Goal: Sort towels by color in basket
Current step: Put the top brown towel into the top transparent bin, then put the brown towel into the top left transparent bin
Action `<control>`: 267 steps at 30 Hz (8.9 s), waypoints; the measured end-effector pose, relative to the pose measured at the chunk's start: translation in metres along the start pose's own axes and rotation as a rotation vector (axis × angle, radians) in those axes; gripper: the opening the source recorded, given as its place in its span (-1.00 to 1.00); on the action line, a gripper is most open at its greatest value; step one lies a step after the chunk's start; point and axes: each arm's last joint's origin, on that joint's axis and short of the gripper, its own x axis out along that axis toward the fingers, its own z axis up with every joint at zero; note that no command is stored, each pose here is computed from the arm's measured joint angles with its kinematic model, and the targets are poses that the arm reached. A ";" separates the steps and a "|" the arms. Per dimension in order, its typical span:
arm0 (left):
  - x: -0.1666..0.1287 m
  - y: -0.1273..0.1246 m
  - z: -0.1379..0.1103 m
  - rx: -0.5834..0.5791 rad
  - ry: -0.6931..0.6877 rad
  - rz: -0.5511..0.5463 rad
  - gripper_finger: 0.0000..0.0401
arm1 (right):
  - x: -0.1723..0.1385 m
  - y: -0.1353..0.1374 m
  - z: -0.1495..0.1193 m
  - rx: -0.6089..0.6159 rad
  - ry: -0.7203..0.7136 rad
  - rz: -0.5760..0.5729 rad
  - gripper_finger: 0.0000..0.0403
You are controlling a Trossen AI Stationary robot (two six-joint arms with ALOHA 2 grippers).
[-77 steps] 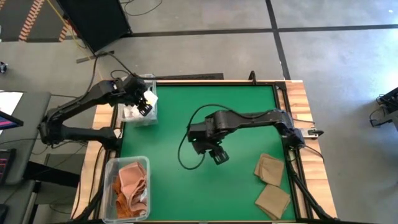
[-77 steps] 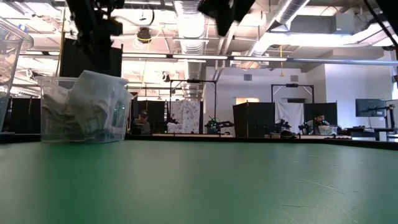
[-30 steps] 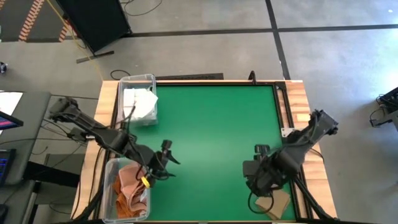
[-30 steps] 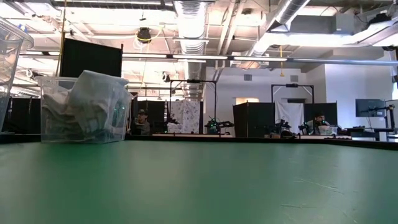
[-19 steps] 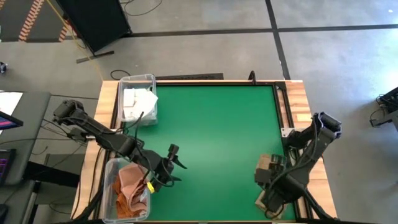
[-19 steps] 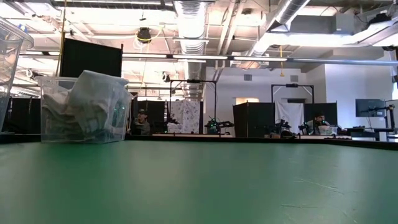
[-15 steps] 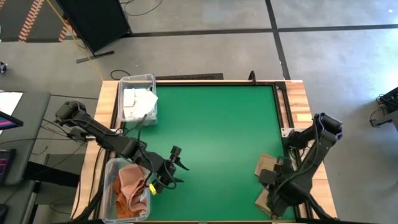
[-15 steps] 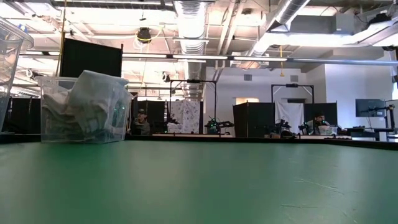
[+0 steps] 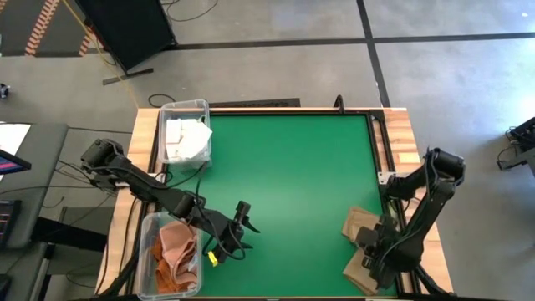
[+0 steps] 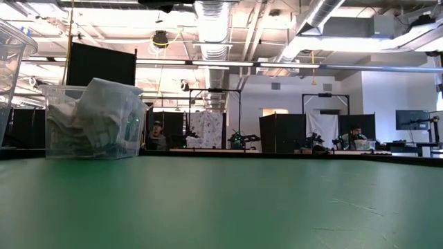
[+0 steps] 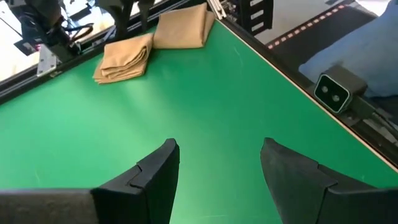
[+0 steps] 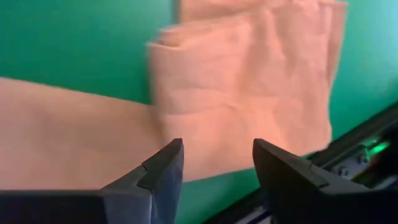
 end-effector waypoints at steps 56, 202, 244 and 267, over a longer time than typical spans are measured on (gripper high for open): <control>-0.074 0.012 0.001 -0.139 0.145 0.344 0.07 | 0.061 -0.063 0.197 -0.247 -0.826 0.323 -0.84; -0.080 0.003 -0.005 -0.115 0.212 0.319 0.07 | -0.047 0.100 0.144 -0.440 0.293 0.059 0.29; -0.062 0.000 0.006 -0.119 0.088 0.209 0.07 | 0.039 0.086 0.006 -0.035 0.178 0.243 -0.79; -0.063 -0.003 0.000 -0.150 0.147 0.201 0.07 | 0.039 0.048 0.210 -0.442 -0.464 0.056 -0.85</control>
